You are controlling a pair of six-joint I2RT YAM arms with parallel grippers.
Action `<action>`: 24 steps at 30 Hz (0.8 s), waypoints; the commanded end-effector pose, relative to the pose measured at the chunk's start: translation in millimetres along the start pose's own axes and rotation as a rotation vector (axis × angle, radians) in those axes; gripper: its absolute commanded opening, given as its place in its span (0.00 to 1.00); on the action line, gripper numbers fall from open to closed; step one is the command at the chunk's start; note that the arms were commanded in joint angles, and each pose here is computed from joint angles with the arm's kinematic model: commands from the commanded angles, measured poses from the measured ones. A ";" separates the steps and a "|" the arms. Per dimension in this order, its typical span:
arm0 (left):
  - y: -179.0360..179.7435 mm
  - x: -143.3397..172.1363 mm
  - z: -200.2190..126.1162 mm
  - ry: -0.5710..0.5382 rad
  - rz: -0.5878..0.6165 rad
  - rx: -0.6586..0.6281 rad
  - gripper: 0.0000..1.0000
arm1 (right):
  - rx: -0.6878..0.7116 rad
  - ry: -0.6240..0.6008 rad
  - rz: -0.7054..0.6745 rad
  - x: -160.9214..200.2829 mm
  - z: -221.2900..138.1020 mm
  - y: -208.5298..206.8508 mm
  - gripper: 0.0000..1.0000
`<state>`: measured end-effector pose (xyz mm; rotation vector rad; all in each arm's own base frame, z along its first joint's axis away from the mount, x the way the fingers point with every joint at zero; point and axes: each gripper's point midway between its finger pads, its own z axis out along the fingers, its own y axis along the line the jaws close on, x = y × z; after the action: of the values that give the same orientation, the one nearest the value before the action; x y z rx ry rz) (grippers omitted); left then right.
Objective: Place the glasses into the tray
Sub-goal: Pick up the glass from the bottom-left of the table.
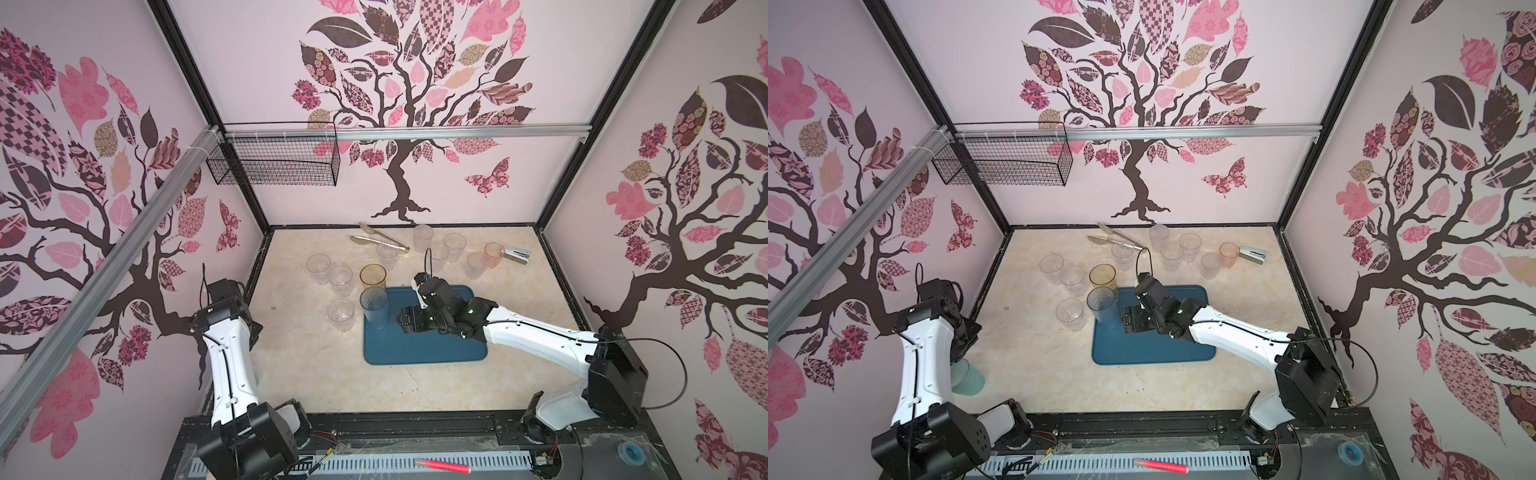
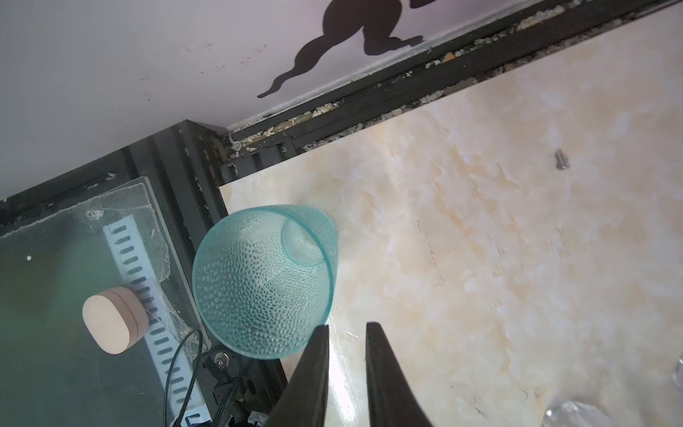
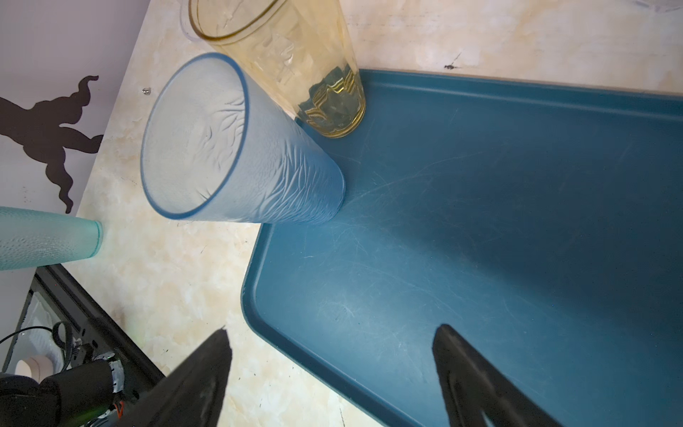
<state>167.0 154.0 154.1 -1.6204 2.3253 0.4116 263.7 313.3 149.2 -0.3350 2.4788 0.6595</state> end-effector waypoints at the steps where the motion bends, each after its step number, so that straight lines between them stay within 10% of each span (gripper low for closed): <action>1: 0.0 -1.3 15.3 -0.002 -0.039 -0.019 0.21 | 0.013 -0.020 -0.017 -2.5 -11.3 -2.8 0.88; 24: -10.2 14.5 67.3 0.115 -0.045 -0.010 0.11 | 0.036 -0.050 -0.014 -1.3 -16.2 -11.1 0.88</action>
<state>170.9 164.7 88.9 -1.7624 2.3688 0.3684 261.8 298.9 149.4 -0.3225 2.4604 0.6087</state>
